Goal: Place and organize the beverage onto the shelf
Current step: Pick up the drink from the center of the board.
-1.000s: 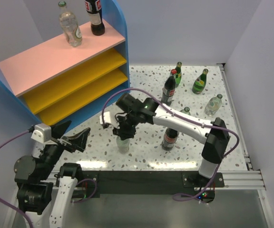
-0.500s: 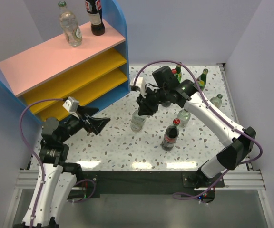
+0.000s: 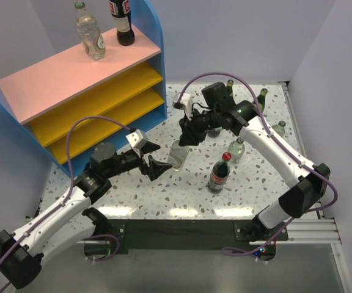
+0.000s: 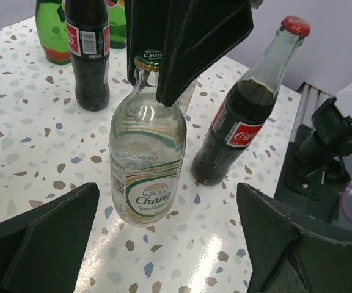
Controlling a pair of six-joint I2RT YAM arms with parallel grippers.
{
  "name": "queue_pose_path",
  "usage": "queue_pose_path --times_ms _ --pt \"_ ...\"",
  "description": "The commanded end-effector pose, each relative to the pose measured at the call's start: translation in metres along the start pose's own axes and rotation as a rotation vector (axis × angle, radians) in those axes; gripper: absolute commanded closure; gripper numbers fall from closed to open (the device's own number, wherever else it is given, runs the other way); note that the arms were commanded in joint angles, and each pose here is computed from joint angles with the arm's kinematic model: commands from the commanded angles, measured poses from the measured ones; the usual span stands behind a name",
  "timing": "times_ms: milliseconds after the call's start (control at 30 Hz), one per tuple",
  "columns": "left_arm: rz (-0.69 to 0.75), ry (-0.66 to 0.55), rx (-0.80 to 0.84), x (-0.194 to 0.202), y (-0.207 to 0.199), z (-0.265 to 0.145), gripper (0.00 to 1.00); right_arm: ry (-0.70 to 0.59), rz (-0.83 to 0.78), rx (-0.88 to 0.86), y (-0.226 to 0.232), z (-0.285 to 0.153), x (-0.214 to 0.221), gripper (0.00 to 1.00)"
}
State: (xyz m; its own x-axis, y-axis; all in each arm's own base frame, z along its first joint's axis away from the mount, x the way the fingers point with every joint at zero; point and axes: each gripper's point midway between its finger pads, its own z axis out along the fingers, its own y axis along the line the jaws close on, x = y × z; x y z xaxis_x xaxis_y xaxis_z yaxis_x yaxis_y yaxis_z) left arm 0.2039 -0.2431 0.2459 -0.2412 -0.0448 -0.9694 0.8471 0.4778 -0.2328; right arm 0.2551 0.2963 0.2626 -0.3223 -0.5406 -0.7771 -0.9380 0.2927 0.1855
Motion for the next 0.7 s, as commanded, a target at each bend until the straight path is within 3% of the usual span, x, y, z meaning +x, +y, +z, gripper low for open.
queue_pose_path --times_ms 0,300,667 --pt "0.158 -0.068 -0.041 -0.019 0.005 0.015 0.0 -0.196 -0.074 -0.048 0.025 -0.029 -0.049 1.0" --pt "0.187 0.036 -0.039 0.006 -0.001 0.054 0.0 -0.213 -0.045 -0.09 0.035 -0.03 -0.05 1.0" --pt "0.206 0.05 -0.12 0.003 0.002 0.075 0.0 -0.217 -0.029 -0.098 0.036 -0.031 -0.048 1.0"
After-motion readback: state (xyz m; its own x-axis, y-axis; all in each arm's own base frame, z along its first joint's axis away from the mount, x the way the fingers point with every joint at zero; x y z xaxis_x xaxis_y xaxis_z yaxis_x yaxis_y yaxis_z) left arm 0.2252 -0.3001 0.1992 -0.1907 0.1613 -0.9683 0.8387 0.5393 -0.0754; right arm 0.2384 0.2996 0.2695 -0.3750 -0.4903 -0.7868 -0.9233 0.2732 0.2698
